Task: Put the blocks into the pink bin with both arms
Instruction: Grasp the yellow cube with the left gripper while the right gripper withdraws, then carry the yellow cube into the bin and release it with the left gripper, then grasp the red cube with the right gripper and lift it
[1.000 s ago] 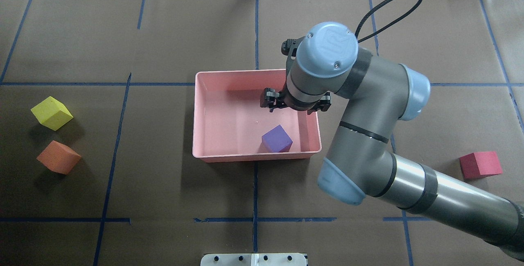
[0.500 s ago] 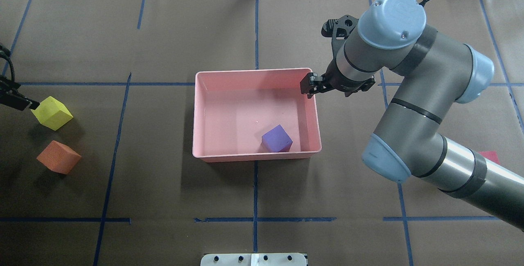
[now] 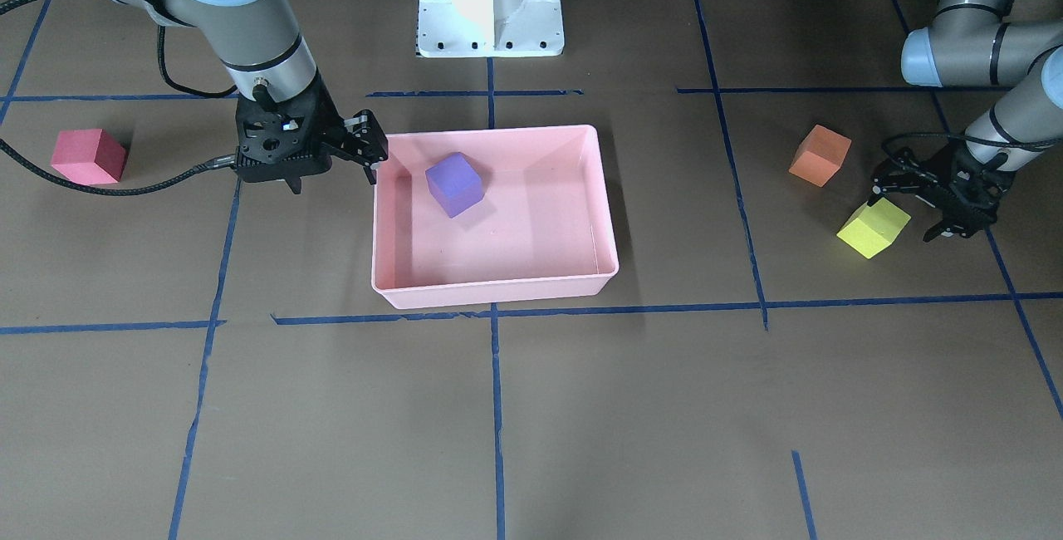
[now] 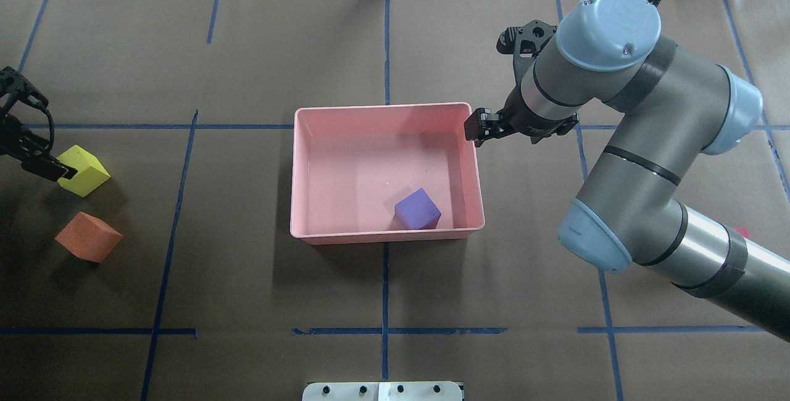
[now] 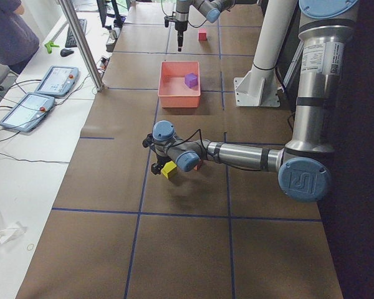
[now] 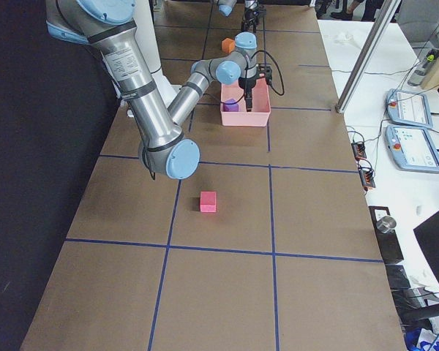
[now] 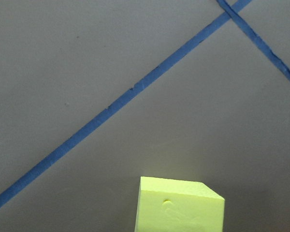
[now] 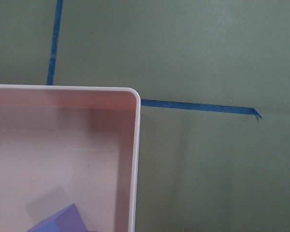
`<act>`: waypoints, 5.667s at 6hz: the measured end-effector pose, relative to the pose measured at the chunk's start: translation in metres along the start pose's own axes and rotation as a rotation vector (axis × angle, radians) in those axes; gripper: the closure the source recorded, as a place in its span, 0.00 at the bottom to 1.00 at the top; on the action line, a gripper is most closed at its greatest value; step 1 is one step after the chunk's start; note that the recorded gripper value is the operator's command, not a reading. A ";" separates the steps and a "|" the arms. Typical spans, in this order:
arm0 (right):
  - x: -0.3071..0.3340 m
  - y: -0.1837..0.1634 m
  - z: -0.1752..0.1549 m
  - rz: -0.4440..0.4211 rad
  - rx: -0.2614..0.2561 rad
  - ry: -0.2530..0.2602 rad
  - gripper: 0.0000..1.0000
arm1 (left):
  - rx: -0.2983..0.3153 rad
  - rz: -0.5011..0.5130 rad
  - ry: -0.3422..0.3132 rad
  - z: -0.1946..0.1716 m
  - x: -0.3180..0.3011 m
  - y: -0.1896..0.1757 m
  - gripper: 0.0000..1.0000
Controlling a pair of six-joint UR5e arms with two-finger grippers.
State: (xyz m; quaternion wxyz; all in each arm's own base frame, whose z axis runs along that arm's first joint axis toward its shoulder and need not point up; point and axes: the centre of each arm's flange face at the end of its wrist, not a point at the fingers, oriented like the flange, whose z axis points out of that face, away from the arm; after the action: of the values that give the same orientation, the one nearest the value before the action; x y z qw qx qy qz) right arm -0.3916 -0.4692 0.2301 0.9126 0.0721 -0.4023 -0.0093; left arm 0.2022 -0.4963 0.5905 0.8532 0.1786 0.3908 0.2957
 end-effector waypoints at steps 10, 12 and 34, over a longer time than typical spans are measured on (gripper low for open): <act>0.101 -0.016 -0.021 -0.118 -0.017 0.021 0.00 | 0.119 -0.273 0.079 -0.044 0.092 -0.125 0.61; 0.218 0.002 -0.041 -0.242 -0.056 0.048 0.00 | 0.144 -0.450 0.100 -0.107 0.161 -0.198 0.60; 0.294 0.133 0.077 -0.128 -0.049 -0.008 0.81 | 0.092 -0.522 -0.017 -0.089 0.397 -0.246 0.00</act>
State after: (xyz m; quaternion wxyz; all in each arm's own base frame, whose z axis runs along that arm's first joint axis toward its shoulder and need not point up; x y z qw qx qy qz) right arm -0.2551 -0.3696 0.5155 0.9101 0.0753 -0.3999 -0.0780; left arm 0.4297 -0.4215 0.1800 0.8948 0.1125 0.4295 0.0460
